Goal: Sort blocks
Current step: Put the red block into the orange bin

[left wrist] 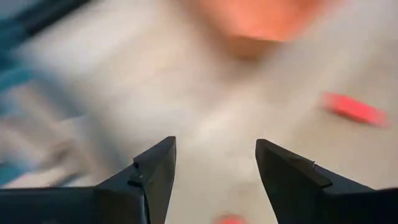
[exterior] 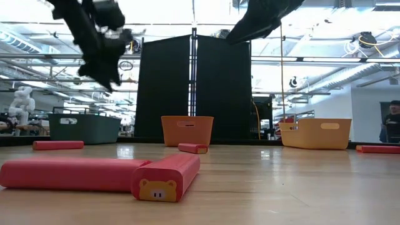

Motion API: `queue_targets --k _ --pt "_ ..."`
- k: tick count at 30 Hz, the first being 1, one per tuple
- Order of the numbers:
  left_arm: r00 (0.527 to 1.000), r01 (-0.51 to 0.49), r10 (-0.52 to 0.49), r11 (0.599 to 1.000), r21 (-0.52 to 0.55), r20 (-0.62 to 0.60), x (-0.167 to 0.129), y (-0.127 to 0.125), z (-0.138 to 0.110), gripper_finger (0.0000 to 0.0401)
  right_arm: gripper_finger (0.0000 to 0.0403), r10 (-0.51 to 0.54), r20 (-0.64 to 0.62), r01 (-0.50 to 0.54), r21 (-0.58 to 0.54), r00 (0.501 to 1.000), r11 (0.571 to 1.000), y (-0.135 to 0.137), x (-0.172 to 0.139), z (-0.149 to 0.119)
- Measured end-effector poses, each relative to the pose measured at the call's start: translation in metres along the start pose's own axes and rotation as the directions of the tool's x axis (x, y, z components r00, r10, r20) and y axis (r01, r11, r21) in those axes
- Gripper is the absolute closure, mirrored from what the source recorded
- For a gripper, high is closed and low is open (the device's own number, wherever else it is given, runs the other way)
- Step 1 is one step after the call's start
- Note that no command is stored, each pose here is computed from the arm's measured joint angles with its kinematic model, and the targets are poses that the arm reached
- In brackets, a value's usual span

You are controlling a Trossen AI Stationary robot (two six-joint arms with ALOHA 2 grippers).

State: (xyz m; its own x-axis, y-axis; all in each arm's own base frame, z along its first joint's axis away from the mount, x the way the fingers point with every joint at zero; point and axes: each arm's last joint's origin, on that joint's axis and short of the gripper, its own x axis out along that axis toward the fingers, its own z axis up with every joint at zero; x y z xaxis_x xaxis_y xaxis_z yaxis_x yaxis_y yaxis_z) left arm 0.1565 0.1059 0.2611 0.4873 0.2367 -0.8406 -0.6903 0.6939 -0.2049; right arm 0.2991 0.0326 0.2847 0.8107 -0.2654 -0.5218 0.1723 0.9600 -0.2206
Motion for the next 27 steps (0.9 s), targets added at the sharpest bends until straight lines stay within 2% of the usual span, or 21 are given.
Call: queue_targets --k 2,4,7,11,14,18,20,23,27 --pt "0.992 0.118 -0.121 0.988 0.098 0.030 -0.005 -0.028 -0.006 0.0184 0.0220 0.000 -0.001 0.000 0.013 1.000 1.000 0.000 0.000 0.000" --pt "0.970 0.222 -0.237 0.952 0.210 0.048 -0.010 -0.058 -0.013 0.0184 0.0220 0.000 -0.004 0.000 0.026 1.000 1.000 0.000 0.000 0.000" --pt "0.915 0.351 -0.399 0.867 0.355 0.069 -0.017 -0.100 -0.027 0.0184 0.0220 0.002 -0.014 -0.001 0.048 1.000 0.999 0.000 0.000 -0.002" --pt "0.837 0.435 -0.543 0.732 0.525 0.064 -0.020 -0.147 -0.048 0.0184 0.0220 0.009 -0.064 -0.002 0.103 0.998 0.995 0.002 -0.001 -0.007" --pt "0.805 0.432 -0.591 0.647 0.628 0.055 -0.014 -0.179 -0.066 0.0184 0.0220 0.014 -0.104 0.001 0.145 0.994 0.989 0.004 -0.002 -0.011" --pt "0.799 0.408 -0.601 0.550 0.728 0.007 0.012 -0.213 -0.093 0.0184 0.0220 0.023 -0.110 -0.005 0.158 0.994 0.987 0.008 -0.004 -0.012" --pt "0.810 0.413 -0.586 0.535 0.737 -0.028 0.029 -0.225 -0.105 0.0184 0.0220 0.026 -0.097 -0.010 0.162 0.995 0.987 0.009 -0.004 -0.010" --pt "0.822 0.450 -0.563 0.546 0.707 -0.088 0.056 -0.238 -0.123 0.0184 0.0220 0.024 -0.094 -0.009 0.163 0.995 0.987 0.009 -0.004 -0.010" --pt "0.802 0.525 -0.559 0.493 0.694 -0.209 0.083 -0.248 -0.146 0.0184 0.0220 0.022 -0.112 -0.006 0.146 0.993 0.989 0.009 -0.004 -0.012"
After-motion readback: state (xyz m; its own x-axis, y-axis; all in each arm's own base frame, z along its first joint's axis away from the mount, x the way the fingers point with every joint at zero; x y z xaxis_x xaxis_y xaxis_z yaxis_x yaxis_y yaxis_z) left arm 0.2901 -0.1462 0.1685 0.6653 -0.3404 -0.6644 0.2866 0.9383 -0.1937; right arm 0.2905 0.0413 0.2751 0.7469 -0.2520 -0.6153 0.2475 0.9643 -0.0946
